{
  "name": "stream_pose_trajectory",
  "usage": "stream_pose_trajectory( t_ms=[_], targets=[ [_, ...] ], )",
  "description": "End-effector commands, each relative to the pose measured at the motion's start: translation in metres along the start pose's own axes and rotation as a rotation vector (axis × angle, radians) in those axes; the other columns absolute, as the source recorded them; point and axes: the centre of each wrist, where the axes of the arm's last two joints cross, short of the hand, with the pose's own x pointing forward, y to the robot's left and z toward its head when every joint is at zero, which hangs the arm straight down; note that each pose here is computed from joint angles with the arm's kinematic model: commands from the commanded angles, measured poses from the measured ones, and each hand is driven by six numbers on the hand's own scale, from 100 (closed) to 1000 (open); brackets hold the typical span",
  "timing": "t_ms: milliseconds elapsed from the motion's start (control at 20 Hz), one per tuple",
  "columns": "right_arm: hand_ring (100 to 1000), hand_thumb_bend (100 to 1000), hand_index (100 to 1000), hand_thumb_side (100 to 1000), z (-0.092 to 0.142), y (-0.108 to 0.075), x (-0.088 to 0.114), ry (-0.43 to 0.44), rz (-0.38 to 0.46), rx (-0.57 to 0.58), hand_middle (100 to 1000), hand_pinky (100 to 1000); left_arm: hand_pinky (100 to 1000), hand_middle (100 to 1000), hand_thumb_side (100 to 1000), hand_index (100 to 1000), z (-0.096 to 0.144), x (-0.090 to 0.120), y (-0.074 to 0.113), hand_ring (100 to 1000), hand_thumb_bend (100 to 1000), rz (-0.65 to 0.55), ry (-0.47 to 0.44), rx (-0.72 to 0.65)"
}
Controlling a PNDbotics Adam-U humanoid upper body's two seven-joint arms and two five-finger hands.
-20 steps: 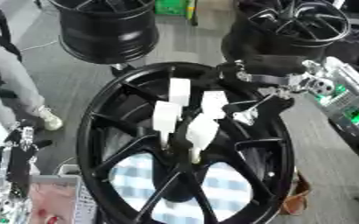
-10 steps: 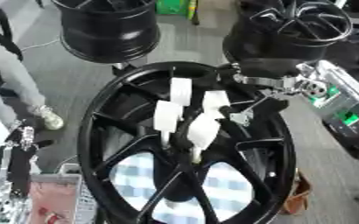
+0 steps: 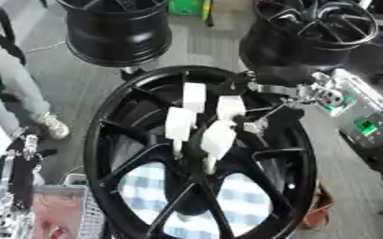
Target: Pull the pin out of the wheel hub.
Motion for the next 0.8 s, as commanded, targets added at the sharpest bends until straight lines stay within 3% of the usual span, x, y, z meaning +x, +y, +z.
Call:
stream_pose_trajectory(
  t_ms=[50,300,350,400,750,800],
  targets=[
    [847,100,963,381,0.003,-0.009,-0.004,0.022,0.003,-0.024,831,757,688,823,785,754,-0.005,0.008,0.0,879,100,-0.005,-0.03,-0.008],
    [831,100,955,393,0.002,-0.006,-0.006,0.028,-0.012,-0.021,798,751,688,823,785,754,-0.005,0.008,0.0,879,100,-0.005,-0.031,-0.007],
    [770,100,916,388,0.002,-0.005,-0.005,0.025,-0.019,-0.019,691,716,689,823,786,754,-0.005,0.008,0.0,880,100,-0.005,-0.031,-0.007],
    [729,100,888,386,0.001,-0.004,-0.005,0.023,-0.026,-0.018,639,701,689,823,786,754,-0.005,0.008,0.0,880,100,-0.005,-0.031,-0.007],
    [615,100,667,316,-0.004,0.002,-0.006,0.009,-0.086,-0.042,489,636,689,824,786,754,-0.005,0.008,0.0,880,100,-0.003,-0.032,-0.009],
    [615,100,667,316,-0.005,0.004,-0.007,0.007,-0.101,-0.052,489,636,689,824,786,754,-0.006,0.008,0.0,880,100,-0.003,-0.032,-0.009]
  ],
)
